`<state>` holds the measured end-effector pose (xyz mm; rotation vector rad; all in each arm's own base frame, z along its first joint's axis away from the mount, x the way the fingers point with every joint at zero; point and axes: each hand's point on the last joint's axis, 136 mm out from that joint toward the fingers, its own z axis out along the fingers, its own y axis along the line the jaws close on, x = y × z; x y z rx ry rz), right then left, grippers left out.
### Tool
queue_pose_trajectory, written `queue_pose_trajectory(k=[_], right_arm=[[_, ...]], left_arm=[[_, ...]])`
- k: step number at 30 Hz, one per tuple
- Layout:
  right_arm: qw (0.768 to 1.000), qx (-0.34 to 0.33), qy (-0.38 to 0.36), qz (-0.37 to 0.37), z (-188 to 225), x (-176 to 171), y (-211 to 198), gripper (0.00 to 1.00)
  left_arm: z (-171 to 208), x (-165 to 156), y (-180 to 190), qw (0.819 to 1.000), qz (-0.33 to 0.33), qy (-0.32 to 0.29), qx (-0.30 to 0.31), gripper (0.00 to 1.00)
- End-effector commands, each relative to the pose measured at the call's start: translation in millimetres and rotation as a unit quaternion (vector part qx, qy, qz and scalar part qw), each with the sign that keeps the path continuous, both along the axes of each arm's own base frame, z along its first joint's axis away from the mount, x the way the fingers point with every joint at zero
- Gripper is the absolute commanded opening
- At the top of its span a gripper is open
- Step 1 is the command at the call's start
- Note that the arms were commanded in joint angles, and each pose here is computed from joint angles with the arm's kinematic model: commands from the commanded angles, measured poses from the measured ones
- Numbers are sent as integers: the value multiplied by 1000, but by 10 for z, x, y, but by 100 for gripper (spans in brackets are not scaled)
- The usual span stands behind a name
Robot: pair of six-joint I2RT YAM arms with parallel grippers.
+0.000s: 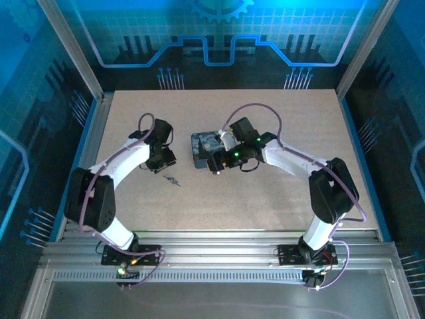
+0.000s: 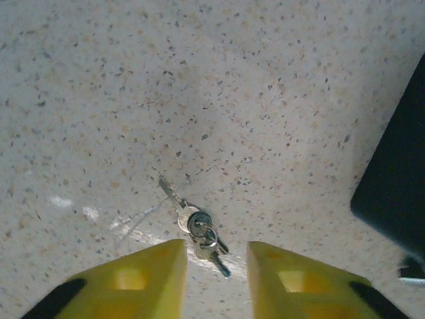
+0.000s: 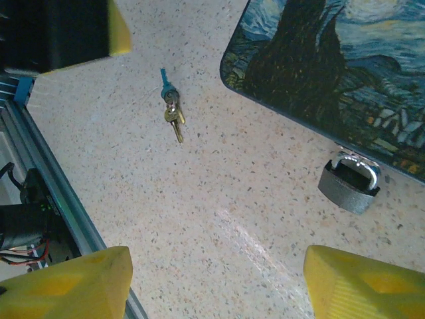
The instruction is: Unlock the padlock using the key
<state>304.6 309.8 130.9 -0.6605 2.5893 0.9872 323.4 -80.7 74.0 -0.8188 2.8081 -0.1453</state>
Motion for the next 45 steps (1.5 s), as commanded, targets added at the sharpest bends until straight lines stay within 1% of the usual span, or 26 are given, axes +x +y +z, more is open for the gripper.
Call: queue_pose_trajectory(k=[1,3,5,9,15,18,22,23,29,33,37,40,43,45], right_arm=[[1000,4,-4,-1,45,33,60,69],[1000,1,-6,-1,47,19,41,69],[1000,-1,-7,-1,50,4,22,69],[1000,-7,-5,0,29,-19,-3,69],[1000,-11,-7,-2,34,-23,-25,69],[1000,-13,-7,-2,33,-14,-25,69],[1000,-8,-6,1,51,-7,2,69],[1000,-6,-5,3,51,-10,15,69],[1000,4,0,22,47,-77,148,68],[998,29,-7,53,82,-187,344,68],[992,51,-52,99,116,-305,598,66],[985,55,-111,120,123,-331,766,60],[977,65,-169,113,108,-262,879,56],[974,65,-192,97,75,-166,916,52]], left_arm=[[-268,-120,-4,999,10,48,-5,52],[-345,-119,-2,998,26,50,-9,56],[-412,-99,-12,998,42,49,-18,56],[-585,-103,7,995,68,64,-21,51],[-788,-150,29,993,86,79,-26,34],[-833,-173,38,993,86,82,-24,19],[-801,-170,49,994,79,74,-23,2],[-788,-163,50,994,76,71,-23,0],[-595,-75,6,996,66,48,-35,0],[-389,-10,-52,996,60,28,-54,0],[-160,27,-172,996,44,18,-81,0],[-35,-24,-290,992,40,36,-111,0],[70,-94,-405,988,39,61,-138,0],[122,-138,-467,984,40,78,-156,0]])
